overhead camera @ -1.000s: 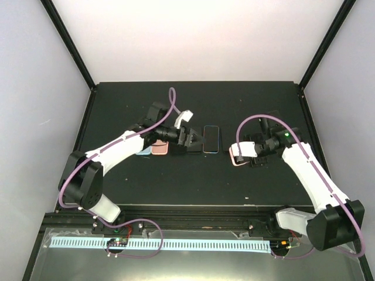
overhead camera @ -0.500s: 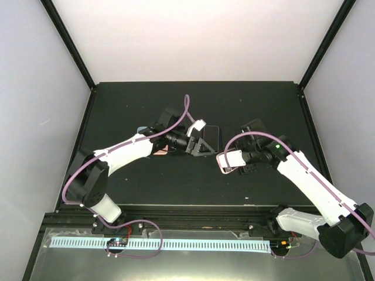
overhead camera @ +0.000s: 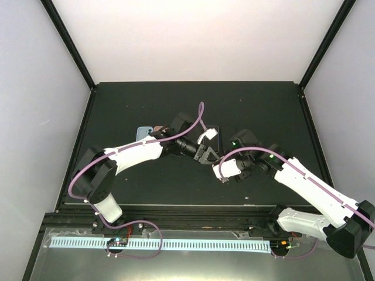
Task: Take the phone out of the phone case
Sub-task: Pick up the phone at the center of the board, then remove the phone case from the phone.
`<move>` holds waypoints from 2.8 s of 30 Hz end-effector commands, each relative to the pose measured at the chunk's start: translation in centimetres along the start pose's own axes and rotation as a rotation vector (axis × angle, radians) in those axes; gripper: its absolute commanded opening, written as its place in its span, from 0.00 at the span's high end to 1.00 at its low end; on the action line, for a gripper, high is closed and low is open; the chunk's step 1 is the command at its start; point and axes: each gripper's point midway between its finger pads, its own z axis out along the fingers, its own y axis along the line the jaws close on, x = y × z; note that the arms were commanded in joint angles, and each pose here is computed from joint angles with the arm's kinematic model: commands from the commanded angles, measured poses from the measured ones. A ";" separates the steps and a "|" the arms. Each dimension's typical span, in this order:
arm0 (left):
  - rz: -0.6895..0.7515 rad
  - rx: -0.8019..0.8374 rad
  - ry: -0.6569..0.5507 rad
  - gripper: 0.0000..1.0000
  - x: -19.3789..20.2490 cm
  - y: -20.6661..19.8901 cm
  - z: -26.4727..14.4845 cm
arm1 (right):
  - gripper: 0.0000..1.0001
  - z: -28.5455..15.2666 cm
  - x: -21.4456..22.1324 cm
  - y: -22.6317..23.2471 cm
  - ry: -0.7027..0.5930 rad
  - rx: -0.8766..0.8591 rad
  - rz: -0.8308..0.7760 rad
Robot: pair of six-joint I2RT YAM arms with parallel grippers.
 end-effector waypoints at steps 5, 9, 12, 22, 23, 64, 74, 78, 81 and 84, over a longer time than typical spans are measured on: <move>0.059 0.011 0.022 0.57 -0.4 -1.0 1.1 | 0.59 -1.1 -0.1 -2.0 0.039 0.109 -0.004; 0.055 0.012 0.023 0.65 -0.4 -1.0 1.2 | 0.59 -1.2 -0.1 -2.1 0.047 0.118 -0.001; 0.051 0.010 0.022 0.73 -0.2 -0.9 1.2 | 0.58 -1.2 0.1 -2.2 0.061 0.126 0.003; 0.094 0.028 -0.002 0.98 -1.2 -2.3 0.6 | 0.42 -2.0 1.0 -3.6 0.112 0.204 0.048; 0.101 0.029 -0.007 0.98 -1.5 -2.5 0.3 | 0.35 -2.3 1.0 -3.9 0.112 0.218 0.060; 0.494 -0.049 -0.692 0.98 -12.9 -14.6 -21.7 | 0.05 -20.6 -3.4 -22.8 -0.901 0.327 0.977; 0.610 0.032 -0.750 0.98 -12.2 -17.8 -22.4 | 0.16 -22.7 -3.7 -25.0 -1.345 0.028 1.187; 0.614 0.047 -0.746 0.98 -12.0 -17.8 -22.1 | 0.17 -22.9 -3.7 -25.1 -1.441 -0.048 1.254; 0.597 0.047 -0.745 0.98 -11.9 -17.4 -21.7 | 0.19 -22.7 -4.0 -25.0 -1.462 -0.070 1.261; 0.578 0.038 -0.744 0.98 -12.0 -16.8 -21.3 | 0.25 -21.7 -4.5 -24.9 -1.468 -0.113 1.286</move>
